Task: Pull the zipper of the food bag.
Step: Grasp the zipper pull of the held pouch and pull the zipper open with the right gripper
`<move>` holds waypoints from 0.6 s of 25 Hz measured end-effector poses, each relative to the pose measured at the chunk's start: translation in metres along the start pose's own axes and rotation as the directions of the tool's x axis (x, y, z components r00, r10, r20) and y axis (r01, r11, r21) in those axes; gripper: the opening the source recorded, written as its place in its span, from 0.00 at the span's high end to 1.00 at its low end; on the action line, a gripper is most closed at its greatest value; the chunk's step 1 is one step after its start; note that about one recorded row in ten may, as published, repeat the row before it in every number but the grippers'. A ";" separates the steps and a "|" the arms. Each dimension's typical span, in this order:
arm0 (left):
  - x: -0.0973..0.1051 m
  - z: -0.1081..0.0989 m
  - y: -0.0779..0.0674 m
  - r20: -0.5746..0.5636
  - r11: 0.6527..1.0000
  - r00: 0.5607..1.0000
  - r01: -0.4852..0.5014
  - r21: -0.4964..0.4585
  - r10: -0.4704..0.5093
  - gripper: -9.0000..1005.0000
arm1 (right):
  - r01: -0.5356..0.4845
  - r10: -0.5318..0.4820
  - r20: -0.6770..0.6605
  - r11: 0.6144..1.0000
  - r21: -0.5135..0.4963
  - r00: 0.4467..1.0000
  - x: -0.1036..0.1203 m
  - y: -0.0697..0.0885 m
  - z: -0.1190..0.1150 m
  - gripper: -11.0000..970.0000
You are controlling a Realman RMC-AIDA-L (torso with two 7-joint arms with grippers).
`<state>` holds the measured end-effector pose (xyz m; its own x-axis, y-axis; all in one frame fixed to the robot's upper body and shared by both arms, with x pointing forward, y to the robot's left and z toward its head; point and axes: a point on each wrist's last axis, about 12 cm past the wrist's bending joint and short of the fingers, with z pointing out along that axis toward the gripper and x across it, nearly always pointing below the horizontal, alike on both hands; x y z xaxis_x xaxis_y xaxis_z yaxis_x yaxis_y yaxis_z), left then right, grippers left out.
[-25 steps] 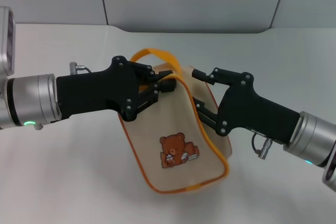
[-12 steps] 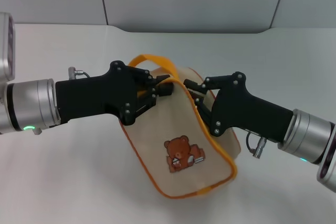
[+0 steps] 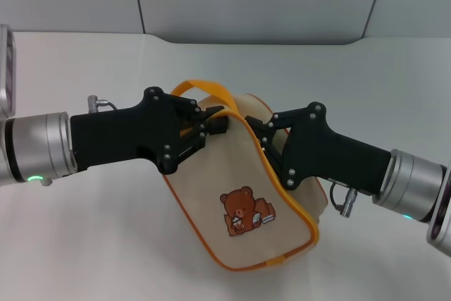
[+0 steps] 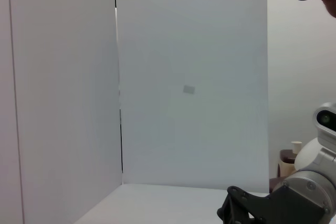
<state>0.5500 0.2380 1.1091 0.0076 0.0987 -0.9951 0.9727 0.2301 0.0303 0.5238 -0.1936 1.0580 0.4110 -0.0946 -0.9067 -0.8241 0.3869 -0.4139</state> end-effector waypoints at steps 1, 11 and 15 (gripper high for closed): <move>0.000 0.000 0.000 0.000 1.000 1.000 0.000 -0.003 0.000 0.92 | -0.001 0.001 -0.001 1.000 0.000 1.000 0.000 0.000 -0.001 0.98; 0.005 -0.011 0.006 -0.010 0.996 1.000 0.012 -0.091 -0.012 0.92 | -0.151 0.132 -0.105 0.970 -0.191 0.986 -0.004 0.014 -0.068 0.95; 0.005 -0.015 0.008 -0.009 0.993 1.000 0.020 -0.118 -0.021 0.92 | -0.197 0.174 -0.132 0.961 -0.194 0.976 -0.013 0.015 -0.094 0.94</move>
<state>0.5547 0.2551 1.1057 -0.0151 0.1029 -0.9946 0.9387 0.3442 0.0213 0.4693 -0.2728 1.0560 0.2064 -0.1465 -0.9674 -0.9487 0.2122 -0.2345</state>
